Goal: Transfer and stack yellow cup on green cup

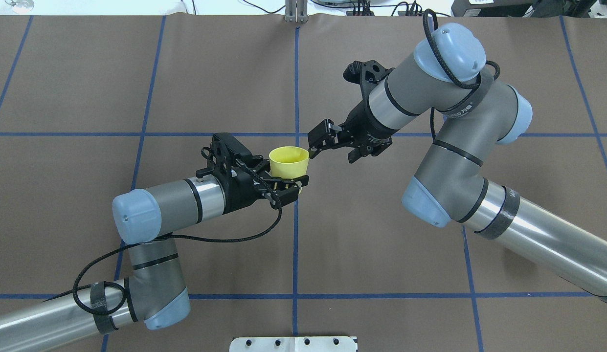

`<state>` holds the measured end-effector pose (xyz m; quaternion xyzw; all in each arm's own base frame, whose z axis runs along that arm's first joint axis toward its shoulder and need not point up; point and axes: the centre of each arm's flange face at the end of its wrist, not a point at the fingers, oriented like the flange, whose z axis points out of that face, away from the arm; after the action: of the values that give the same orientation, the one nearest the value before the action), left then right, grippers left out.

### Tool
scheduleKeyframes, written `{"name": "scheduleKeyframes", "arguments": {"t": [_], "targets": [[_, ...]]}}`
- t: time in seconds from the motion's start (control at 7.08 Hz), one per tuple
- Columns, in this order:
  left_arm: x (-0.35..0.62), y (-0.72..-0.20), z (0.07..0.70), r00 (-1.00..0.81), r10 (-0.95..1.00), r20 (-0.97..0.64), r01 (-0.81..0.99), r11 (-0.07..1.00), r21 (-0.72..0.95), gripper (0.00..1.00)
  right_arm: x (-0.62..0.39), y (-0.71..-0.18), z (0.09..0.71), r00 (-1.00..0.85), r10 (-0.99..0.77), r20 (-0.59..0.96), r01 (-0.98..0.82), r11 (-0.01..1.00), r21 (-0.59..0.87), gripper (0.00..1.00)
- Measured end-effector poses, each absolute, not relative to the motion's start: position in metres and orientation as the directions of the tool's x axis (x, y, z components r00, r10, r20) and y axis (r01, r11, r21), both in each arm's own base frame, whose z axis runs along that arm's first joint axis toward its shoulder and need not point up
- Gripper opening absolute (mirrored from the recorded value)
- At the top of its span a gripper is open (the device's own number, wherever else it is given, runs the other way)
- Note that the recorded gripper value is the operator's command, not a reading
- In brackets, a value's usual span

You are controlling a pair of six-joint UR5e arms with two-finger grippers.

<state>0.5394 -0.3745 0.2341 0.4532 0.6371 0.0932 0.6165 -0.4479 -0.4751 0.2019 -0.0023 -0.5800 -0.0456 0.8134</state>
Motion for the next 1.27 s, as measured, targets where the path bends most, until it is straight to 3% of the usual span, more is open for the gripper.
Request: {"name": "scheduleKeyframes", "arguments": {"t": [0.85,1.27], "targets": [[0.563,-0.357,0.234,0.159,0.699,-0.697,0.456,0.574,0.68,0.0,-0.46,-0.474,0.207,0.333,-0.046,0.942,0.089,0.996,0.017,0.87],[0.567,-0.355,0.222,0.197,0.76,-0.619,0.451,0.491,0.746,0.0,-0.473,-0.468,0.208,0.339,-0.05,0.94,0.109,0.994,0.014,0.84]]}}
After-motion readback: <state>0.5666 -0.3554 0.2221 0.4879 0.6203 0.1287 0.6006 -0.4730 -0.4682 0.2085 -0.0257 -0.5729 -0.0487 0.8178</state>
